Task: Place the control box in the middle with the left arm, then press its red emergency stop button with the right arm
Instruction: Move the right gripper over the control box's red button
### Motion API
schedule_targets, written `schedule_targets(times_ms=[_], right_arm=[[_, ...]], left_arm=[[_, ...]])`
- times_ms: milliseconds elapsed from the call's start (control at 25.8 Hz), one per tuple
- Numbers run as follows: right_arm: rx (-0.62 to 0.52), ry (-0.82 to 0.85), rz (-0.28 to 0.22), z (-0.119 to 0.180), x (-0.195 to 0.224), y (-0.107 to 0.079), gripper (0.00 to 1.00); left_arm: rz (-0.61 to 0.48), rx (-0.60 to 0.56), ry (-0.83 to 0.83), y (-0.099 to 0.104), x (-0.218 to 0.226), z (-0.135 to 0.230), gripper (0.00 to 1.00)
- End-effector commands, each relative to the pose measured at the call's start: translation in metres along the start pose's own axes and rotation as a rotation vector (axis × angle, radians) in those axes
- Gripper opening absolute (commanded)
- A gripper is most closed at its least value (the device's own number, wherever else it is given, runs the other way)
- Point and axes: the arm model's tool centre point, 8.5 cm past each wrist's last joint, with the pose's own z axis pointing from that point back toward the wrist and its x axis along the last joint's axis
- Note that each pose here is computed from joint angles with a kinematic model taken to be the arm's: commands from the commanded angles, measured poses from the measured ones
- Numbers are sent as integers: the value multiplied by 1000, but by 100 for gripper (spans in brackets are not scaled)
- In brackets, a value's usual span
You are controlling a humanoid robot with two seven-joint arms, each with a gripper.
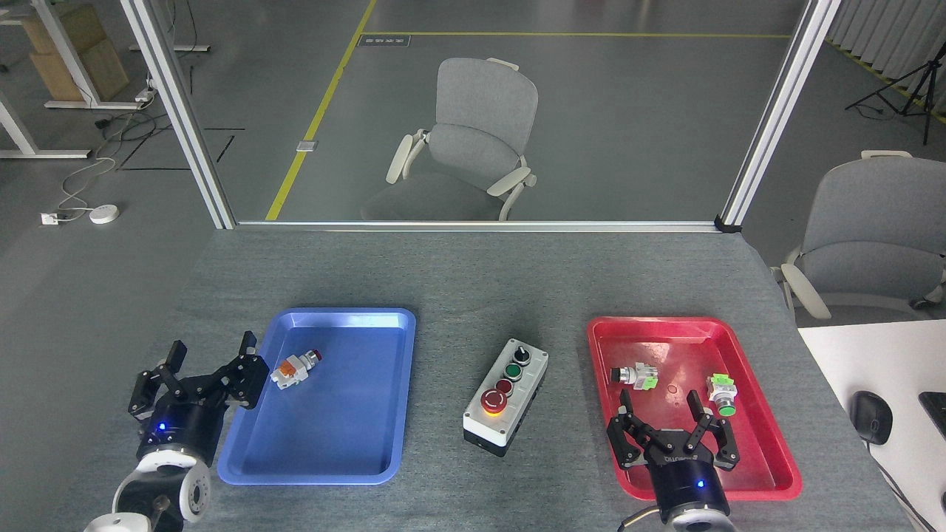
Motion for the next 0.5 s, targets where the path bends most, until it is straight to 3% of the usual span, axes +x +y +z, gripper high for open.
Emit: schedule_targets(times_ms=[0, 272, 310, 427, 466], right_arm=[[3, 3, -4, -1, 3, 0, 96], [3, -34, -7, -4, 20, -1, 92], [-7, -52, -9, -9, 28, -7, 86], [-15, -127, -32, -18, 65, -13, 50], [-16, -151, -41, -20, 77, -14, 47]], left_arm=[[-14, 17, 77, 6, -12, -11, 98], [-10, 16, 104, 7, -14, -20, 98], [-5, 16, 108, 7, -14, -20, 98], [0, 6, 122, 7, -15, -20, 99], [0, 8, 129, 8, -16, -21, 99]])
